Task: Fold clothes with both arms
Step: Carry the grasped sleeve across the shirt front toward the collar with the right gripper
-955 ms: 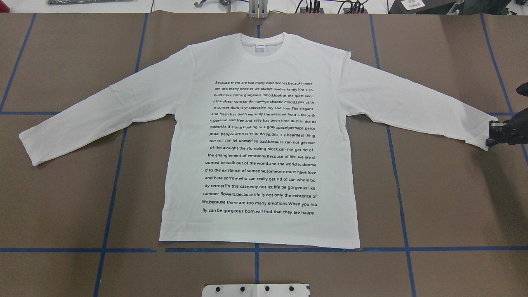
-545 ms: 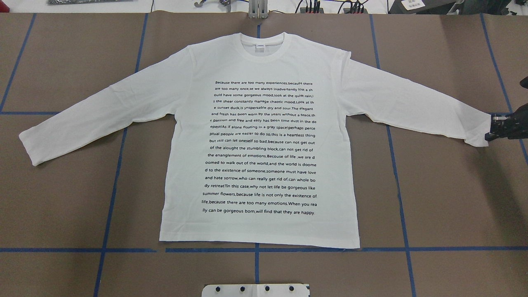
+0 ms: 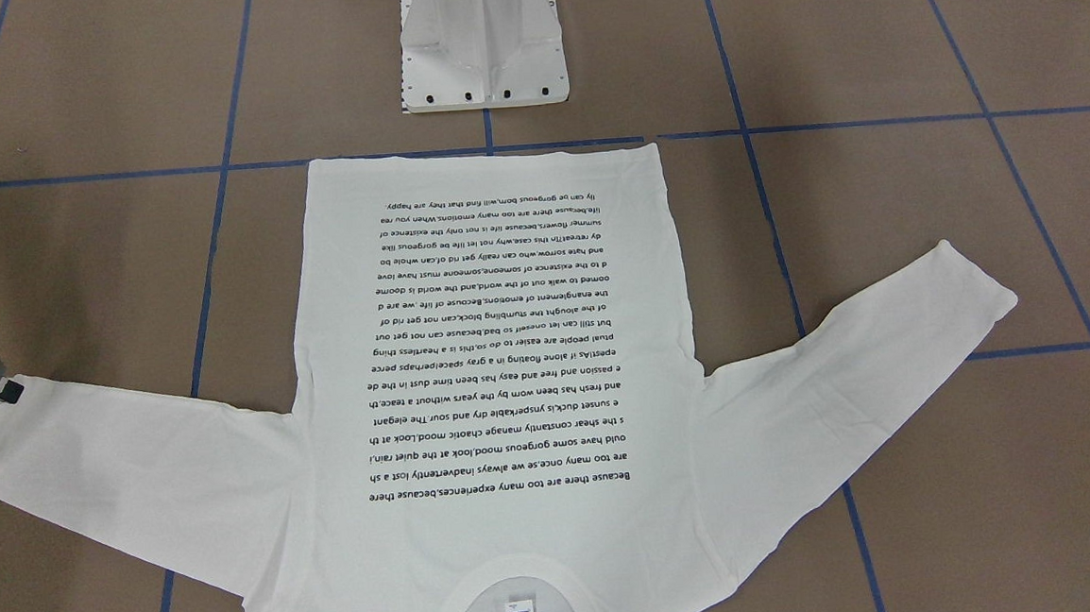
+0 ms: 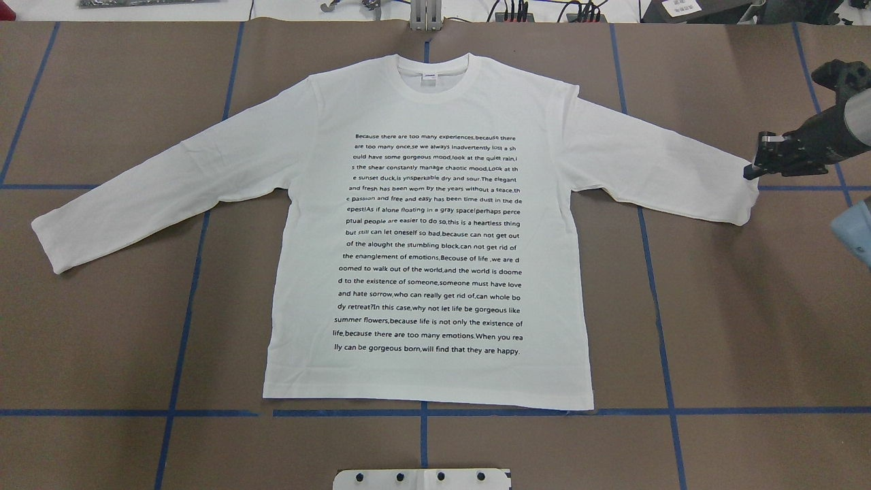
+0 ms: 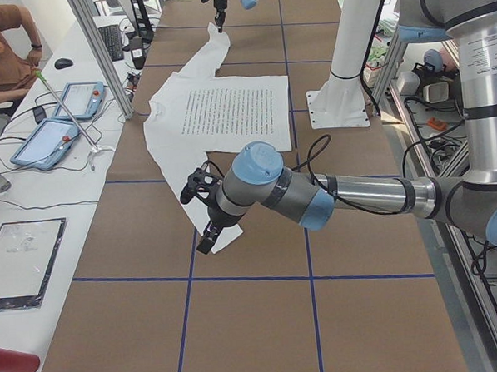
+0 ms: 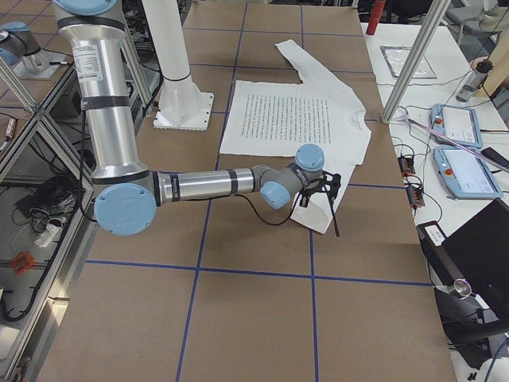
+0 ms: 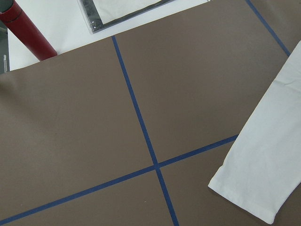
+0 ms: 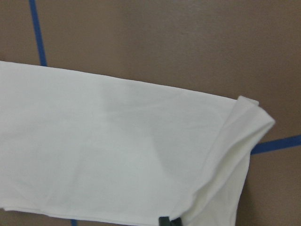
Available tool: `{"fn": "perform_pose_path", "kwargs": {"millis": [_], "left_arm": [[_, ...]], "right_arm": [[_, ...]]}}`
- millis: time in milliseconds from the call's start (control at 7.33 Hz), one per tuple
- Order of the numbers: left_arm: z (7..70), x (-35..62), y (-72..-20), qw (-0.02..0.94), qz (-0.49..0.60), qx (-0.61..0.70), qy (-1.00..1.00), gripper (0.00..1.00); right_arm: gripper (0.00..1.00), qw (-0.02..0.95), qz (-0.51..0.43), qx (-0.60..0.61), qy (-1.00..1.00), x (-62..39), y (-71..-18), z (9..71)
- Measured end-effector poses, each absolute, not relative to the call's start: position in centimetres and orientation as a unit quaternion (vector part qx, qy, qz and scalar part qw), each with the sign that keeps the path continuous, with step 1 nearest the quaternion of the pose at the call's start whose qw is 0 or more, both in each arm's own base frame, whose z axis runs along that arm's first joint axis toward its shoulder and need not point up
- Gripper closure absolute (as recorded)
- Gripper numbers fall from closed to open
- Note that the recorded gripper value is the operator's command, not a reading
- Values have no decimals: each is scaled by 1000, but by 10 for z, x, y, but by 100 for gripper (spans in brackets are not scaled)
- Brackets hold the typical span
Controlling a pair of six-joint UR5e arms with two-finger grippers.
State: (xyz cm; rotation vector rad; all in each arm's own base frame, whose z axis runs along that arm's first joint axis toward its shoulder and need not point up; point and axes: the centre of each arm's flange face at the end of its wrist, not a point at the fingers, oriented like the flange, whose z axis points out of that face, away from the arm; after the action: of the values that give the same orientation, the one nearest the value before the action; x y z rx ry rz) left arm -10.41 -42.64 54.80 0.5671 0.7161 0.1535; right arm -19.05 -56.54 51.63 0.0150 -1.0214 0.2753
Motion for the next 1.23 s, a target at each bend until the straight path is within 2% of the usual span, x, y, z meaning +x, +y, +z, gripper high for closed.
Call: {"fn": "perform_pose_path", "kwargs": {"millis": [273, 818, 955, 1227], "left_arm": [[546, -104, -426, 894, 75, 275, 346, 0], [551, -104, -426, 897, 71, 265, 348, 0], [552, -104, -426, 897, 70, 264, 348, 0], [554, -103, -426, 897, 70, 262, 348, 0]], "right_arm": [[100, 848, 129, 8, -514, -280, -593, 418], [100, 833, 198, 34, -515, -512, -601, 177], [100, 829, 201, 45, -519, -558, -591, 133], [100, 823, 189, 58, -533, -605, -561, 103]]}}
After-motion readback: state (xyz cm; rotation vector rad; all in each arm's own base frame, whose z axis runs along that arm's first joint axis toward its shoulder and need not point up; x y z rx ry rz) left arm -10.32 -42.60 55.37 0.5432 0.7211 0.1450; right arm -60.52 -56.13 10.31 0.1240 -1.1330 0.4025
